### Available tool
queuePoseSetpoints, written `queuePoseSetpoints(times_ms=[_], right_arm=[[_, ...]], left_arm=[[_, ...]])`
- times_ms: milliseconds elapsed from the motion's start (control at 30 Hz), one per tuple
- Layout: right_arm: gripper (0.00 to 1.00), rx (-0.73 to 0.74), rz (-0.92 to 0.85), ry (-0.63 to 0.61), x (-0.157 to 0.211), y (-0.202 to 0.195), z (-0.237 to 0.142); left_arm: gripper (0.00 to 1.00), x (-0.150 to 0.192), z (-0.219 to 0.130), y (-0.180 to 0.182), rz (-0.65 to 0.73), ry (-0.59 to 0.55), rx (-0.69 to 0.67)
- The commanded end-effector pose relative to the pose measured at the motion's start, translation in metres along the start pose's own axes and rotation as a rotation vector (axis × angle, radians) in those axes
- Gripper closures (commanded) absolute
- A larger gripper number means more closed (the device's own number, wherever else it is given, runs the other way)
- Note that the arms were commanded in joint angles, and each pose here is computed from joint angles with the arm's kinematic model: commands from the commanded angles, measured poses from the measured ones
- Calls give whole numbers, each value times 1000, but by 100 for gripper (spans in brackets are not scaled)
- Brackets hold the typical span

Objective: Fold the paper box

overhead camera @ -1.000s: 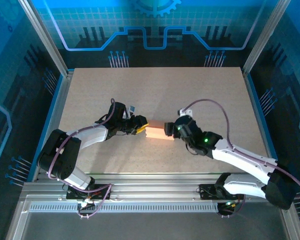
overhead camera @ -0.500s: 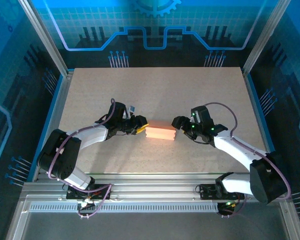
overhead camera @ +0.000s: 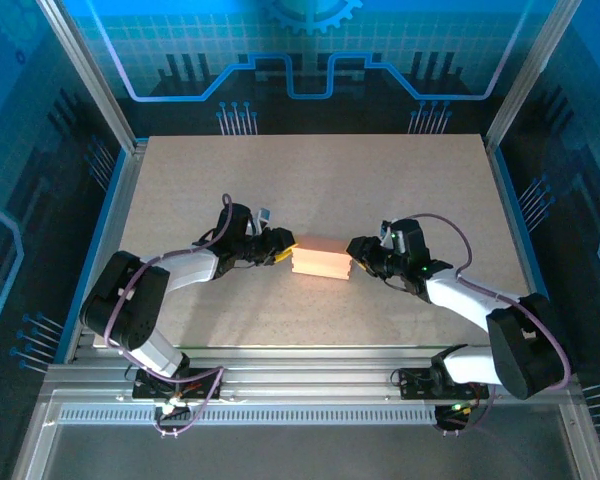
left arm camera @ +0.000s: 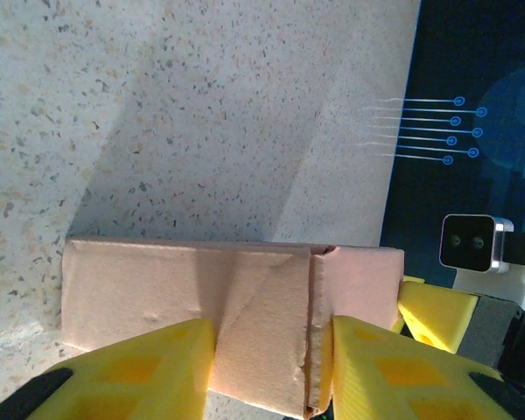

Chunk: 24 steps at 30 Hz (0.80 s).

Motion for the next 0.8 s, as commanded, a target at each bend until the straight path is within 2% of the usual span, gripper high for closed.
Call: queuePoseSetpoints(times_ms=[0,333,433,500,567,633,767], right_arm=[[65,118,22,66,19,-33,5],[79,83,-39,52,18,-25,-2],[78,84,-77,39,16,-20,-7],[68,85,-116,23,13,-15,-12],[50,97,-175,9,10,-8,-17],[38,110,-281,-6,5,2,-23],[26,211,-662,-11,-3,24,-37]], left_arm=[[62,23,8,65,-122,70,-212],[72,29,5,76,-98,72,-229],[72,31,4,81,-98,70,-243],[69,32,4,82,-98,67,-250],[68,32,3,82,-97,64,-249],[67,30,3,78,-93,59,-244],[66,26,2,70,-75,57,-239]])
Point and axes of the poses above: each hand's point on the last joint's axis, 136 mm out from that joint toward the fingers, its own z axis out along the fingers, its own y axis along the line the jaws close on, x = y × z, the point moved 6 cm from there along -z, back along the fingers, and after that the axes turned 4 degrees about -z, right-handed, at the moved point
